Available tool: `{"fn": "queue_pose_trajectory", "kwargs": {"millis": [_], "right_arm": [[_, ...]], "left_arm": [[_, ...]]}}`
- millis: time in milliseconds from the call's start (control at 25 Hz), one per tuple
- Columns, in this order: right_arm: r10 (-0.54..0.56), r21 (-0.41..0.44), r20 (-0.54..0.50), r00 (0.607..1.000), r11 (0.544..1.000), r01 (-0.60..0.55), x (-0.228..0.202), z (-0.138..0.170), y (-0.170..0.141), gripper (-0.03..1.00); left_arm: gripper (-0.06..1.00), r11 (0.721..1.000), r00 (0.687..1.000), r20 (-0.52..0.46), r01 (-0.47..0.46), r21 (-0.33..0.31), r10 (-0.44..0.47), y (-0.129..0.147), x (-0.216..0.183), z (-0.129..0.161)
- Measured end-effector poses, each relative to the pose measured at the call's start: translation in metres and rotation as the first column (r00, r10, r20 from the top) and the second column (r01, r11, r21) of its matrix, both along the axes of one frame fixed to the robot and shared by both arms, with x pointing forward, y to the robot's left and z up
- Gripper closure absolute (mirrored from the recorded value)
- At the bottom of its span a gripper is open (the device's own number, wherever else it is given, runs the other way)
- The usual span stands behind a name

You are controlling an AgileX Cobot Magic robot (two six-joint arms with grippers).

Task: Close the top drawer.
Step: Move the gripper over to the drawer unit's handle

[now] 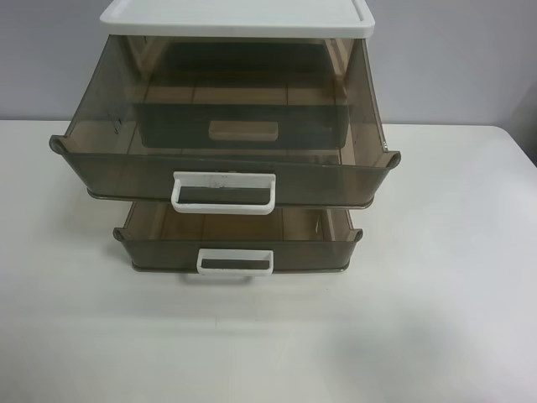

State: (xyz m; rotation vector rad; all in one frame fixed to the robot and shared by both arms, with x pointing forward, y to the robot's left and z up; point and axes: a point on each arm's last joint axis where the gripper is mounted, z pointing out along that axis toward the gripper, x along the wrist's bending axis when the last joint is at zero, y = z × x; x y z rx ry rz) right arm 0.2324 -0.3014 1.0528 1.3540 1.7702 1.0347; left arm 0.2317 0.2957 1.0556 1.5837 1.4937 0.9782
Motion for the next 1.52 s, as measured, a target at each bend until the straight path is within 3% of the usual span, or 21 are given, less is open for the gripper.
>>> {"fn": "queue_pose_trajectory", "kwargs": {"millis": [760,920,1080,1320,1520], "right_arm": [[0.009,0.015,0.002,1.0,1.0,-0.009,-0.001,0.001,0.001,-0.03],[0.035,0.035,0.001,0.999,0.999,-0.035,0.009,0.029,0.007,-0.03],[0.132,-0.027,-0.078,0.988,0.991,-0.135,0.046,0.069,0.021,-0.03],[0.358,-0.06,-0.183,0.915,0.925,-0.374,0.114,0.104,0.061,-0.03],[0.536,-0.163,-0.282,0.796,0.791,-0.59,0.147,0.108,0.125,-0.03]], "left_arm": [[-0.05,1.0,1.0,0.0,0.0,0.0,0.0,0.0,0.0,0.0],[-0.05,1.0,1.0,0.0,0.0,0.0,0.0,0.0,0.0,0.0],[-0.05,1.0,1.0,0.0,0.0,0.0,0.0,0.0,0.0,0.0],[-0.05,1.0,1.0,0.0,0.0,0.0,0.0,0.0,0.0,0.0],[-0.05,1.0,1.0,0.0,0.0,0.0,0.0,0.0,0.0,0.0]]}}
